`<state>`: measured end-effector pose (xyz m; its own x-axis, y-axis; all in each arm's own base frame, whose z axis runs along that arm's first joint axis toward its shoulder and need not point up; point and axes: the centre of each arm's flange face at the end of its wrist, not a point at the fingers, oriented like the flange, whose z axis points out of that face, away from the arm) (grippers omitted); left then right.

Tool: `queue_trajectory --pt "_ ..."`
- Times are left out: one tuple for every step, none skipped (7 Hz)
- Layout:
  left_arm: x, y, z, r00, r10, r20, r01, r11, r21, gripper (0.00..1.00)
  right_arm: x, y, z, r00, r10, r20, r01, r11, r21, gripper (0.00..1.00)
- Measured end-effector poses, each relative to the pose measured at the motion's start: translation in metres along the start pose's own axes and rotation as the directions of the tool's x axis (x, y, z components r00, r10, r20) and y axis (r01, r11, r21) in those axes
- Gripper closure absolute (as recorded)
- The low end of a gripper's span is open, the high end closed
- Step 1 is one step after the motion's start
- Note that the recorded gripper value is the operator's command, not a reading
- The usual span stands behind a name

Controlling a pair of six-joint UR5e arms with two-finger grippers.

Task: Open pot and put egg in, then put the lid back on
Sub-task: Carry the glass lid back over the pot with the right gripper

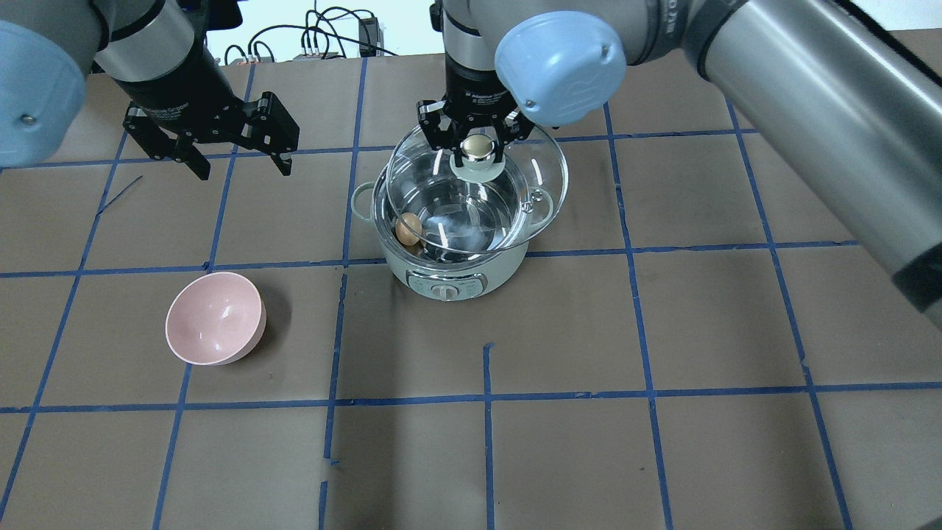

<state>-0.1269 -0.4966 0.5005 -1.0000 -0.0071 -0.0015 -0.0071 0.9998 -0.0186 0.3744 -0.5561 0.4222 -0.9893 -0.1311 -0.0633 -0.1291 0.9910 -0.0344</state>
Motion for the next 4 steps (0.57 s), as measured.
queue_trajectory --pt "0.001 0.017 -0.014 1.0 0.006 -0.002 -0.006 1.0 -0.006 0.0 -0.014 -0.001 0.014 1.0 -0.003 -0.002 0.003 1.0 0.002 0.85" --pt "0.002 0.038 -0.035 1.0 0.009 -0.004 -0.009 1.0 0.005 0.0 -0.022 -0.004 0.024 1.0 -0.01 0.001 0.01 1.0 0.014 0.85" --pt "0.002 0.054 -0.053 1.0 0.006 0.003 -0.006 1.0 0.03 0.0 -0.026 -0.005 0.034 1.0 -0.016 0.005 0.016 0.999 0.027 0.83" --pt "0.0 0.06 -0.059 1.0 -0.002 0.011 0.002 0.999 0.041 0.0 -0.026 -0.005 0.046 1.0 -0.02 0.008 0.019 0.999 0.046 0.83"
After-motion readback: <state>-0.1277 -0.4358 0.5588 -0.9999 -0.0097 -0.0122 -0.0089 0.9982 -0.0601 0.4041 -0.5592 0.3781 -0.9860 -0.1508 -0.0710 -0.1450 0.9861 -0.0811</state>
